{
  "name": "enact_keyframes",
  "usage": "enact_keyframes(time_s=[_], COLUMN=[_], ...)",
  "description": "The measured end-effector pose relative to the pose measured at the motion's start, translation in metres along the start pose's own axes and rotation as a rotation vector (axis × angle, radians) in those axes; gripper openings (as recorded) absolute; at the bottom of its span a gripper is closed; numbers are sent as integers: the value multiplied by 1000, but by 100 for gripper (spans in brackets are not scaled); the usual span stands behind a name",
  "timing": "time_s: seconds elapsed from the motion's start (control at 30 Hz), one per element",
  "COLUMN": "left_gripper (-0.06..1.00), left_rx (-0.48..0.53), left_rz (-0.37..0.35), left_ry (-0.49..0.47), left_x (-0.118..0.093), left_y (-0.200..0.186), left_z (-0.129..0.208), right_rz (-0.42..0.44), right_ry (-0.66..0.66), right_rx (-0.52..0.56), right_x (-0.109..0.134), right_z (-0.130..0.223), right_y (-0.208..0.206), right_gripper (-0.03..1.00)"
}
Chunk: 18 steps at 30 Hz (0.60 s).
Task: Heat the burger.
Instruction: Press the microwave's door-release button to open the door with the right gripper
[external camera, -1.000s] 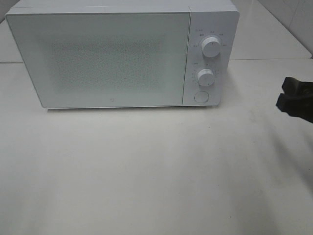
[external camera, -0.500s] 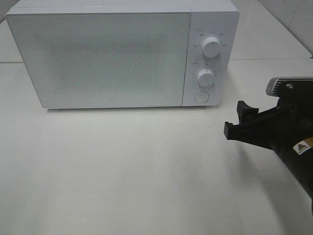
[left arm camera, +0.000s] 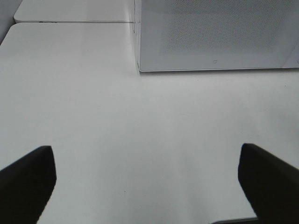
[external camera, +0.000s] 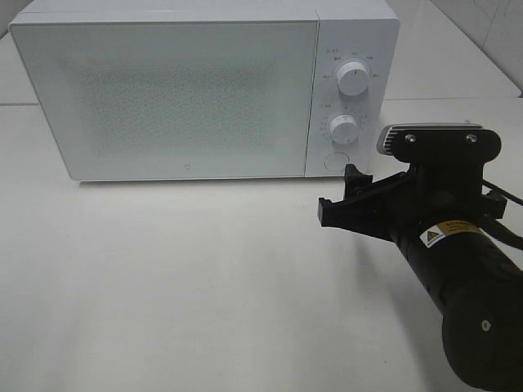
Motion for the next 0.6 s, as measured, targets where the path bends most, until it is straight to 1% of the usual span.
enact_keyframes(time_s=[0.13, 0.23, 0.3, 0.33, 0.37, 0.4, 0.43, 0.47, 0.5, 0.53, 0.57, 0.6], left_gripper=[98, 98, 98, 98, 98, 98, 98, 98, 98, 98, 98, 98], left_rx=[0, 0, 0, 0, 0, 0, 0, 0, 0, 0, 0, 0], left_rz=[0, 0, 0, 0, 0, 0, 0, 0, 0, 0, 0, 0], left_ry=[0, 0, 0, 0, 0, 0, 0, 0, 0, 0, 0, 0], left_x=[0, 0, 0, 0, 0, 0, 0, 0, 0, 0, 0, 0], left_y=[0, 0, 0, 0, 0, 0, 0, 0, 0, 0, 0, 0], left_z=[0, 0, 0, 0, 0, 0, 0, 0, 0, 0, 0, 0], right_rz=[-1, -3, -5, -5, -9, -9, -9, -9, -9, -9, -9, -9], right_ry=[2, 27, 109, 109, 188, 237, 237, 334, 393, 393, 520, 575], right_rx=[0, 4, 8, 8, 17, 19, 19, 19, 20, 20, 26, 29], right_x=[0, 1, 1, 1, 2, 2, 2, 2, 2, 2, 3, 3], right_z=[0, 0, 1, 1, 2, 3, 3, 3, 3, 3, 3, 4], right_y=[0, 0, 0, 0, 0, 0, 0, 0, 0, 0, 0, 0], right_gripper=[69, 68, 65, 65, 62, 60, 60, 55, 53, 53, 47, 44])
Point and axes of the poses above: a point on each arm's last joint axis where the gripper is mounted, y pointing out along that axis toward the gripper, x along the wrist's bending axis when the last joint is at zero, z = x × y, the point moved 8 cm from there along y, pointing out along that axis toward the gripper, and after that the axes turned 13 degrees about -y, right-handed, at the moved point
